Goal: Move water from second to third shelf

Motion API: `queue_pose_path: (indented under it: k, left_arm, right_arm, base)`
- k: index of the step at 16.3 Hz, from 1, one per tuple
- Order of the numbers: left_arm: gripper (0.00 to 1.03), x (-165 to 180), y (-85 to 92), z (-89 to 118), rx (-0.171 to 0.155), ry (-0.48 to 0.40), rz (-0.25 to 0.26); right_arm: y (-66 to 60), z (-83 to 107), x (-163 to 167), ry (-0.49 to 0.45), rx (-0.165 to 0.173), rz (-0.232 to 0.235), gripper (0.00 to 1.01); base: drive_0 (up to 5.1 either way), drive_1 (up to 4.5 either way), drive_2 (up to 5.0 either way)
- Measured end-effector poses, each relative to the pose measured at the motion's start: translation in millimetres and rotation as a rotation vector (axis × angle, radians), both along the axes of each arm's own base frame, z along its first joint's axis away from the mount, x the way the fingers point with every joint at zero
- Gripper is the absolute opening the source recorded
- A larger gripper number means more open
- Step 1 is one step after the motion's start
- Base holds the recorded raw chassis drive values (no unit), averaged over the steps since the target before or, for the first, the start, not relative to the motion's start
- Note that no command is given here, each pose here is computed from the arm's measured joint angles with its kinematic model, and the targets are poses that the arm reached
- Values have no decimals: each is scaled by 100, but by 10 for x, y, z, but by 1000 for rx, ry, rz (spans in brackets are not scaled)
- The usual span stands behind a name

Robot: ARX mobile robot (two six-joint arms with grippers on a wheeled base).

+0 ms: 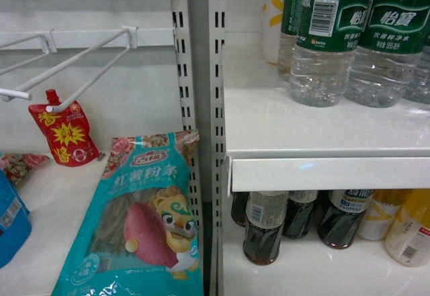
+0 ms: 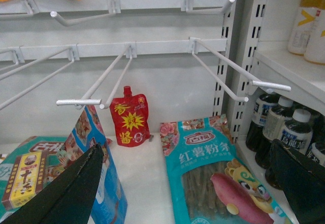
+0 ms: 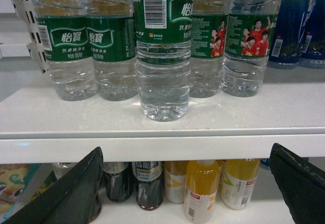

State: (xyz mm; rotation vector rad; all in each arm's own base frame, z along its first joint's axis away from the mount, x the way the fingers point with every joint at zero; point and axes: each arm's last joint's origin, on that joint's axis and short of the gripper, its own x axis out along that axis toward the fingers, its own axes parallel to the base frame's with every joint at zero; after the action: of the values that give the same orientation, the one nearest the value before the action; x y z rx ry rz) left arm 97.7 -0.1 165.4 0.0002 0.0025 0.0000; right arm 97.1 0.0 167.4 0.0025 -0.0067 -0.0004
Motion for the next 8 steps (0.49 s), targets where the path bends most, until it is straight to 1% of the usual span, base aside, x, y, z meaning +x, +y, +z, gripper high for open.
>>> queue_pose_path:
  k: [8]
  left_arm:
    - [98, 0, 0, 2, 0, -1, 0]
  right_arm:
    - [0, 2, 0, -2, 0, 0, 98]
  base:
    - [0, 0, 0]
